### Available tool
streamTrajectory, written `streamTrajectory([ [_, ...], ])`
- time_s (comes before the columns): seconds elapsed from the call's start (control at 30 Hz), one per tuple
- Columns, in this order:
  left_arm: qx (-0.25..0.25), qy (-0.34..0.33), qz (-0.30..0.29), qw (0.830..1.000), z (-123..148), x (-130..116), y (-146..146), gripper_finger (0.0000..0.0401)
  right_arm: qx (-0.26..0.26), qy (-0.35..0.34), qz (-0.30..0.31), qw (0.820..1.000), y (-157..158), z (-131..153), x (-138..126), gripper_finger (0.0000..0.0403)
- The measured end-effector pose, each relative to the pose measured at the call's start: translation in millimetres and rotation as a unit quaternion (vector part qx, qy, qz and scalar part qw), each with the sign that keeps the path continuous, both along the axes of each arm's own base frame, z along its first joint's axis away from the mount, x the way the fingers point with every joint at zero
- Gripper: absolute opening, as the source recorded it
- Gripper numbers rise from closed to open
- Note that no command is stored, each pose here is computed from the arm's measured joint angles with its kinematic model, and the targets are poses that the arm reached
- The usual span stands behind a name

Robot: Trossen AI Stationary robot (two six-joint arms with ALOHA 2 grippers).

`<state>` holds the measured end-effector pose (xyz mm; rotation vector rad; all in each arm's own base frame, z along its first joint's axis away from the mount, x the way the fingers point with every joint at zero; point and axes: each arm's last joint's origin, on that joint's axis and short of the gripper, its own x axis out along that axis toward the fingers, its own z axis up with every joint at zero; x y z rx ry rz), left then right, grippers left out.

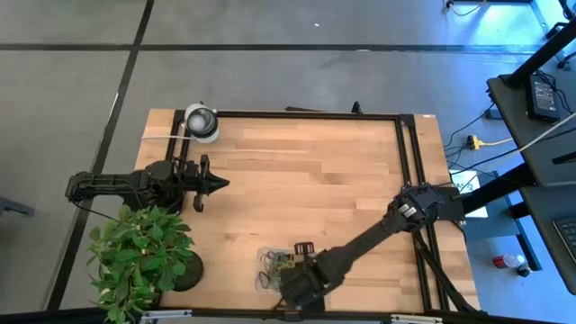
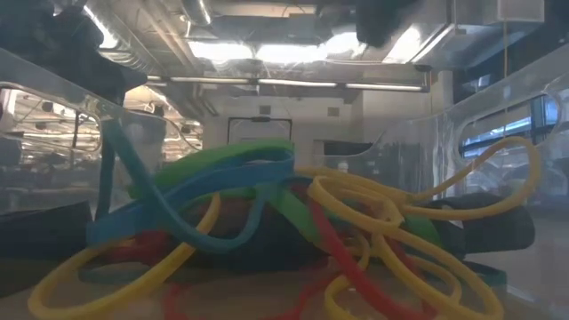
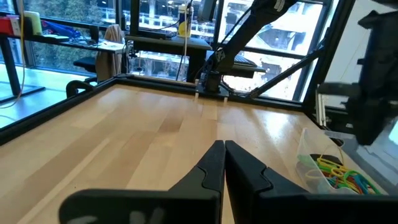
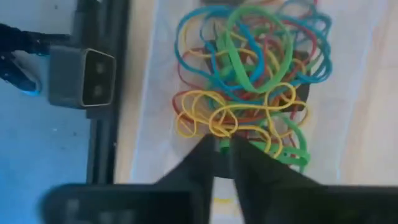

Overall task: Pick and place rubber bands into bin
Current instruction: Return to Home Position

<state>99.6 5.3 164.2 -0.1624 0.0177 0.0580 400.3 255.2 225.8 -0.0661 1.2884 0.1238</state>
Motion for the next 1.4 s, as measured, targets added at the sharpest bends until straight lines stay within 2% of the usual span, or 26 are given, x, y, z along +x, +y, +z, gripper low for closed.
streamTrajectory([
  [0.1, 0.000, 0.000, 0.000, 1.000, 0, 0, 0, 0.0008, -0.030, -0.023, 0.007, 0.999, 0, 10, -5, 0.0011],
  [0.3, 0.000, 0.000, 0.000, 1.000, 0, 0, 0, 0.0006, -0.070, -0.072, 0.000, 0.995, -12, 49, -19, 0.0008],
  [0.43, 0.000, 0.000, 0.000, 1.000, 0, 0, 0, 0.0008, -0.089, -0.086, -0.008, 0.992, -25, 54, -36, 0.0005],
  [0.6, 0.000, 0.000, 0.000, 1.000, 0, 0, 0, 0.0006, -0.049, -0.134, -0.033, 0.989, -55, 45, -71, 0.0003],
  [0.7, 0.000, 0.000, 0.000, 1.000, 0, 0, 0, 0.0007, -0.014, -0.184, -0.053, 0.981, -81, 38, -97, 0.0003],
  [0.93, 0.000, 0.000, 0.000, 1.000, 0, 0, 0, 0.0006, 0.076, -0.312, -0.096, 0.942, -154, 20, -155, 0.0002],
  [1.1, 0.000, 0.000, 0.000, 1.000, 0, 0, 0, 0.0008, 0.097, -0.388, -0.126, 0.908, -195, -2, -193, 0.0002],
  [1.4, 0.000, 0.000, 0.000, 1.000, 0, 0, 0, 0.0007, 0.138, -0.502, -0.139, 0.843, -220, -35, -251, 0.0002],
])
